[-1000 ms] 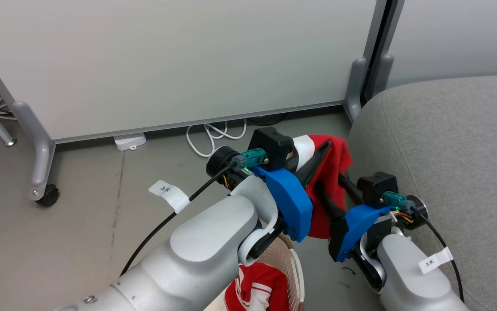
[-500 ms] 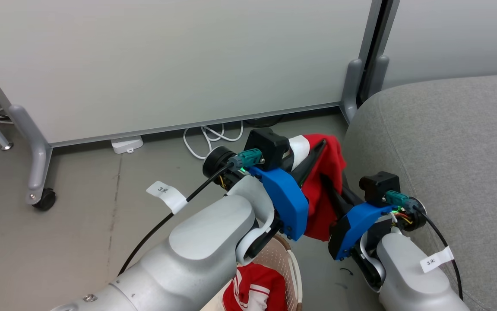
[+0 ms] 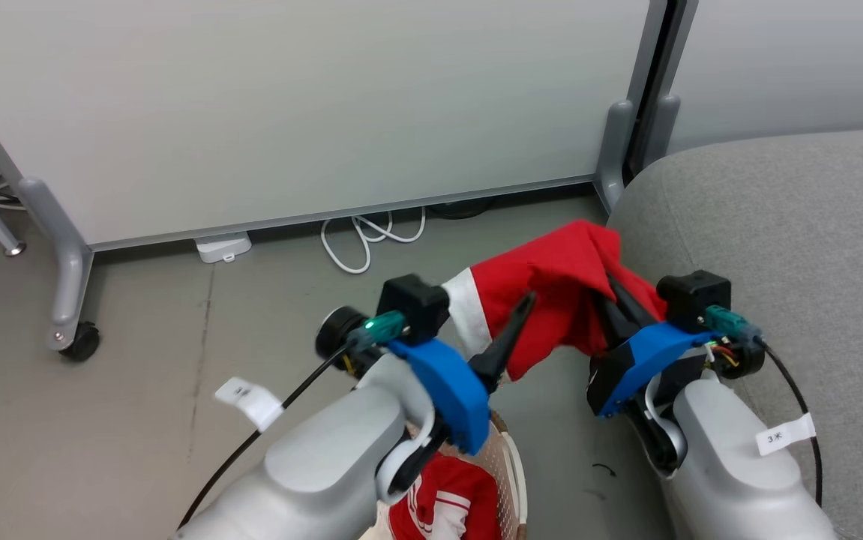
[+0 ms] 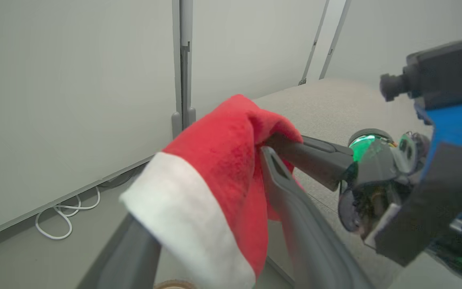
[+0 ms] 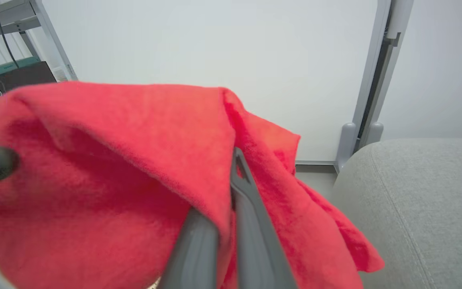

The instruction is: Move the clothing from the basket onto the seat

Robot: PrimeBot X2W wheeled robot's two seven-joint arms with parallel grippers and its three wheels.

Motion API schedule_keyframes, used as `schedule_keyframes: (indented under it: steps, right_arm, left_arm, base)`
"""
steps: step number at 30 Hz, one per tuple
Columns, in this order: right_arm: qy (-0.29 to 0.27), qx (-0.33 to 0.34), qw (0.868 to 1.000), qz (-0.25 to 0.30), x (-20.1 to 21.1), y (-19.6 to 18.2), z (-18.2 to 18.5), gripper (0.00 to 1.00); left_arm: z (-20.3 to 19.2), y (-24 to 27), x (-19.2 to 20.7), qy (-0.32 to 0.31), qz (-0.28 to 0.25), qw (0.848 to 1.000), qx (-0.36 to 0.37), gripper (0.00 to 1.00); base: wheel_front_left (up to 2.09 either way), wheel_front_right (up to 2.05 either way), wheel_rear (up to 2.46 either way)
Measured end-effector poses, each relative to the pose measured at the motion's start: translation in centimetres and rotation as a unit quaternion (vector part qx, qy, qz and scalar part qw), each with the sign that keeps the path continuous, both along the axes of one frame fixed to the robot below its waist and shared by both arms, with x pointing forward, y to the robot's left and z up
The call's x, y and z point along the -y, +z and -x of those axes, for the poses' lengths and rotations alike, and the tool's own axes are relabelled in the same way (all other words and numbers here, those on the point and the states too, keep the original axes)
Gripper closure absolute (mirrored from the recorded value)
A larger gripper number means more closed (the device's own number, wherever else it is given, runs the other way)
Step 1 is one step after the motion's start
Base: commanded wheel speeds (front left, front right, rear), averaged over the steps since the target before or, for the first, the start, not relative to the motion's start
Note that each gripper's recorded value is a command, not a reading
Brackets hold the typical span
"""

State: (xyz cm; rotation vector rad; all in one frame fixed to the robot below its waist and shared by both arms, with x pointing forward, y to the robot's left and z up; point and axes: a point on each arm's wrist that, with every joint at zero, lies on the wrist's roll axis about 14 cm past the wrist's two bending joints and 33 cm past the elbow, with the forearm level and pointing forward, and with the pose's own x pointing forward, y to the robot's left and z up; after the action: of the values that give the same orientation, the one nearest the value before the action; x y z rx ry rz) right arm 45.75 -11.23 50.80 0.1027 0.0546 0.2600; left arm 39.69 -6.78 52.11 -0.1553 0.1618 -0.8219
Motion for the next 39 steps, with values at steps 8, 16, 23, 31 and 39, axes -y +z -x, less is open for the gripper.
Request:
schedule_keyframes:
  steps: [8,16,23,31,39]
  right_arm:
    - [-0.028,0.038,0.999,-0.011,1.6,2.3,-1.0,1.00]
    - [-0.041,0.058,0.997,-0.008,2.7,3.3,-0.7,1.00]
    - [-0.052,0.053,0.997,0.000,3.9,3.1,0.1,1.00]
    - [-0.084,0.046,0.995,0.006,6.5,2.8,1.7,1.00]
    - [-0.138,0.039,0.990,0.010,10.7,2.5,3.8,1.00]
  left_arm:
    - [0.9,-2.3,-2.8,0.030,0.016,0.999,-0.018,0.00]
    - [1.0,-0.6,-6.4,0.085,0.055,0.994,0.031,0.00]
    - [0.9,-0.5,-9.4,0.130,0.043,0.988,0.070,0.00]
    - [1.2,-2.8,-11.5,0.165,0.017,0.984,0.060,0.00]
    - [0.9,-3.9,-8.6,0.125,0.017,0.991,0.052,0.00]
  base:
    - [0.00,0.00,0.00]
    - [0.00,0.00,0.00]
    - [0.00,0.00,0.00]
    - [0.00,0.00,0.00]
    - [0.00,0.00,0.00]
